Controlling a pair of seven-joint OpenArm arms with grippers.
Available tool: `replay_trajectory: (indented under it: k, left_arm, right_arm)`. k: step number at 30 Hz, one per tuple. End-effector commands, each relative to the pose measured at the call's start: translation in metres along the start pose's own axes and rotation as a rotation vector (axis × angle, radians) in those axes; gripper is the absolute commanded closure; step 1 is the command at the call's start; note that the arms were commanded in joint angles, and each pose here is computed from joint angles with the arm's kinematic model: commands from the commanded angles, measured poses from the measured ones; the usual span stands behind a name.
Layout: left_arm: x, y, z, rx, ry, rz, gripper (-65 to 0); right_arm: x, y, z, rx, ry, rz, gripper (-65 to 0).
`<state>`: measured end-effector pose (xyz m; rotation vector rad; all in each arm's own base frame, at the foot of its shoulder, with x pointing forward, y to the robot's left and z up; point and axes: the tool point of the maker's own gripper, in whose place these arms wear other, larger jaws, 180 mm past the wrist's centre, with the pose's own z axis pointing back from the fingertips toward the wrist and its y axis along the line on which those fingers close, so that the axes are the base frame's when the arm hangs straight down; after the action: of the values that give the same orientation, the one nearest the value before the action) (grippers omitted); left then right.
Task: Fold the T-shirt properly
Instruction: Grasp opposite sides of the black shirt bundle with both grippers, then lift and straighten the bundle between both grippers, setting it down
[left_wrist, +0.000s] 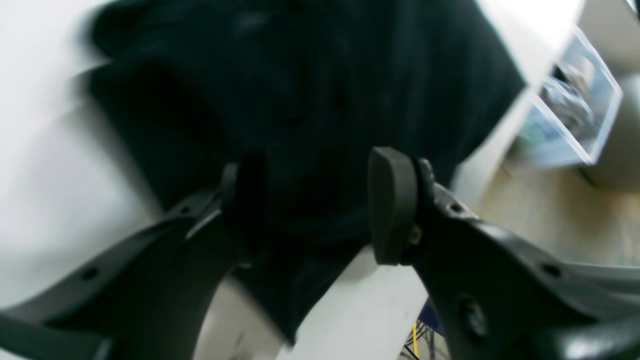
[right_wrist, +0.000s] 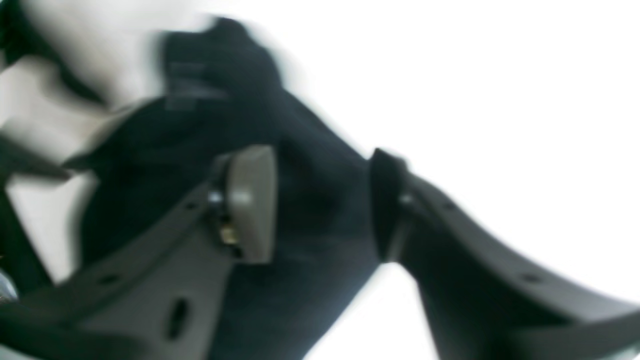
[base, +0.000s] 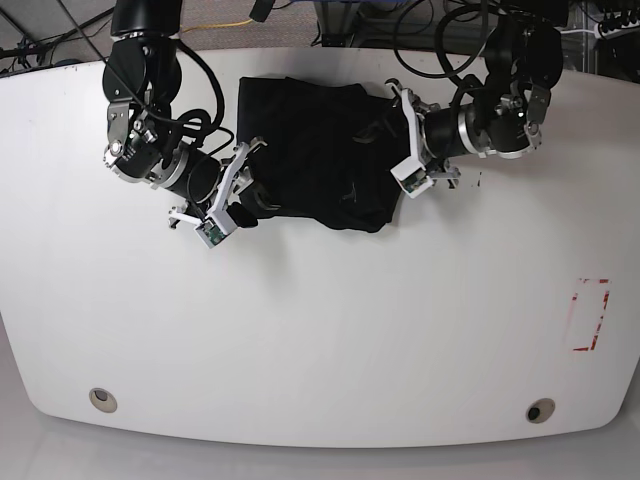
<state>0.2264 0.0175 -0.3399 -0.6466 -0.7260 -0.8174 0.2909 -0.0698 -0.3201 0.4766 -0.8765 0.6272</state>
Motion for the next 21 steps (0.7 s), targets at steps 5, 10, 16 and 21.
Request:
replay_trajectory:
  k: [5,10,16,21]
  left_arm:
    - [0.01,-0.022,-0.026,-0.015,0.022,-0.098,-30.1]
    - [-0.015,-0.026,-0.044,-0.015,0.135,-0.141,-30.1]
    - [-0.034,-0.009,-0.041,-0.012,0.2,-0.149,-30.0]
    - [-0.045,0.022,-0.04,0.025,0.257,-0.143,-30.0]
  right_arm:
    - [-0.018,-0.009,-0.009,0.032,0.027,-0.058,-15.9]
    - [-0.04,-0.012,-0.028,0.045,0.058,-0.091,-15.5]
    - [-0.074,-0.021,-0.041,0.008,0.121,-0.092,-15.4]
    - [-0.084,-0.027,-0.04,-0.006,0.134,-0.104,-15.4]
